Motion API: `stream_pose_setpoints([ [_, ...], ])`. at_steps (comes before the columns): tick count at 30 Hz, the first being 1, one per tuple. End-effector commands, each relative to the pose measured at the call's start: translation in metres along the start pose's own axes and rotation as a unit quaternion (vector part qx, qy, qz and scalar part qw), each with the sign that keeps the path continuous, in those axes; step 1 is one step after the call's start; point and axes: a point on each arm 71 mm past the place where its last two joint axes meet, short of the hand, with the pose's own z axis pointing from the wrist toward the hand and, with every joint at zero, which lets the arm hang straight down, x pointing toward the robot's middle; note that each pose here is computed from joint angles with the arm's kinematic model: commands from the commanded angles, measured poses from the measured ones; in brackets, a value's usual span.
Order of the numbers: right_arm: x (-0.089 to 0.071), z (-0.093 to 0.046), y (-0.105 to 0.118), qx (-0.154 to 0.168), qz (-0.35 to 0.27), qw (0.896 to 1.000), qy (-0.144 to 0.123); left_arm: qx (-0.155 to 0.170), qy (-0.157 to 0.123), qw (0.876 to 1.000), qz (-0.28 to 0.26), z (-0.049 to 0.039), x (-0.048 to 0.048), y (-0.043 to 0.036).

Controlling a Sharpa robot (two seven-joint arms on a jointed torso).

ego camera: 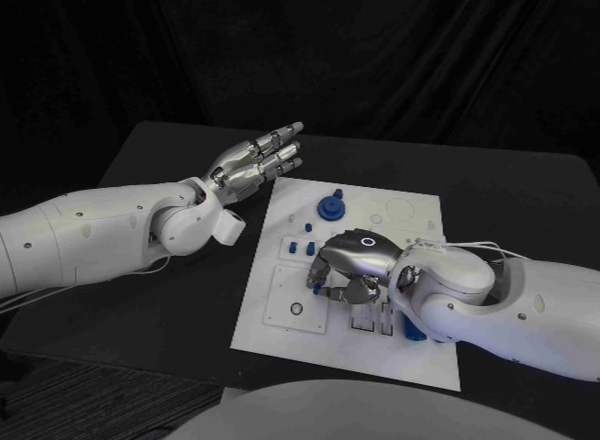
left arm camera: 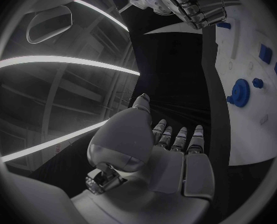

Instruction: Assemble the parts on the task board

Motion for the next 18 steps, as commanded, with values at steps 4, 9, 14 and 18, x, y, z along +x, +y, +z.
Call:
stream_pose_setpoints([
  [4, 0.0027, 0.0009, -0.0005, 0.003, -0.018, 1.000, 0.002, 0.002, 0.006, 1.000, -0.008, 0.0001, 0.0014, 0.0004],
  [9, 0.0039, 0.0010, -0.0015, 0.005, -0.018, 1.000, 0.001, 0.001, 0.006, 1.000, -0.008, -0.0001, 0.0014, 0.0007],
  [14, 0.0040, 0.0009, -0.0020, 0.005, -0.019, 1.000, -0.001, -0.001, 0.007, 1.000, -0.009, -0.0001, 0.0014, 0.0012],
  [18, 0.0038, 0.0008, -0.0011, 0.002, -0.029, 1.000, -0.004, -0.003, 0.008, 1.000, -0.010, -0.0001, 0.0013, 0.0018],
])
